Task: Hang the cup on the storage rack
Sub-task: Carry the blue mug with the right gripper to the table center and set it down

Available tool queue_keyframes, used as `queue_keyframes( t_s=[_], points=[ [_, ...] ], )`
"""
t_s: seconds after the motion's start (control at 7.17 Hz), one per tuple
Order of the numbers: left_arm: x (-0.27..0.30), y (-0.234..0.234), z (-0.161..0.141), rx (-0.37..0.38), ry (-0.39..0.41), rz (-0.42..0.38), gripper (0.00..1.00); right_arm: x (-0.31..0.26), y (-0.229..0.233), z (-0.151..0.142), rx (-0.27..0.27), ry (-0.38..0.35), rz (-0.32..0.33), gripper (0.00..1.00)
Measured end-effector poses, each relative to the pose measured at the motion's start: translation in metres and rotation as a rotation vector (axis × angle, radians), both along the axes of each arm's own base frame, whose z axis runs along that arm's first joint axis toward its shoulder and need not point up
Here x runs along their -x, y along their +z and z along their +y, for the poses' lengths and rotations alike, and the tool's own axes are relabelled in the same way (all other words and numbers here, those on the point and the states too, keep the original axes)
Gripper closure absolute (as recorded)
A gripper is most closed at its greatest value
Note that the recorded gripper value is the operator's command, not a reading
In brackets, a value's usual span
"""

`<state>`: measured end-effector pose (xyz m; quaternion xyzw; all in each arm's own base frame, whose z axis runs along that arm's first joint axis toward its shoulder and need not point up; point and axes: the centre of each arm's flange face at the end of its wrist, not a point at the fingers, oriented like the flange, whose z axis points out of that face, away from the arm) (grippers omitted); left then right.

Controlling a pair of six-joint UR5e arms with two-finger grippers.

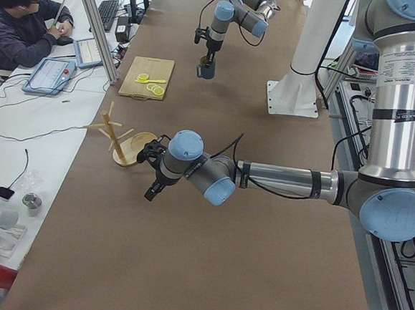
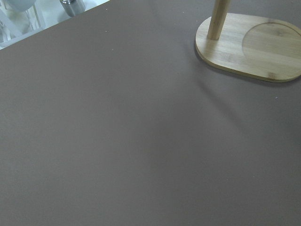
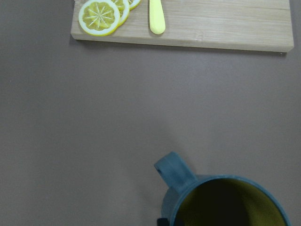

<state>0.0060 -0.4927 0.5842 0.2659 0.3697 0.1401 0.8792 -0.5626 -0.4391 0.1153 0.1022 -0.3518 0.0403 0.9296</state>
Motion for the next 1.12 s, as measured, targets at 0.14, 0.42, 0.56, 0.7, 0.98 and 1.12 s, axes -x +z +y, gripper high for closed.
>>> queue_keyframes(
  t_s=[0.14, 0.42, 0.56, 0.7, 0.98, 1.12],
  points=[
    [0.0, 0.001, 0.0, 0.002, 0.0, 0.0, 0.01, 0.02, -0.007, 0.003, 0.036, 0.016, 0.004, 1.0],
    [0.0, 0.002, 0.0, 0.002, 0.0, 0.0, 0.01, 0.05, -0.025, 0.011, 0.09, 0.046, -0.004, 1.0],
    [0.0, 0.002, 0.0, 0.002, 0.0, 0.0, 0.01, 0.059, -0.031, 0.012, 0.093, 0.048, -0.017, 1.0],
    [0.0, 0.002, 0.0, 0.002, 0.0, 0.0, 0.01, 0.067, -0.032, 0.011, 0.088, 0.048, -0.038, 0.82],
    [0.0, 0.003, 0.0, 0.004, 0.0, 0.0, 0.01, 0.074, -0.029, 0.008, 0.073, 0.041, -0.059, 0.0],
    [0.0, 0.004, 0.0, 0.006, 0.0, -0.001, 0.01, 0.075, -0.029, 0.007, 0.066, 0.042, -0.061, 0.0]
  ],
)
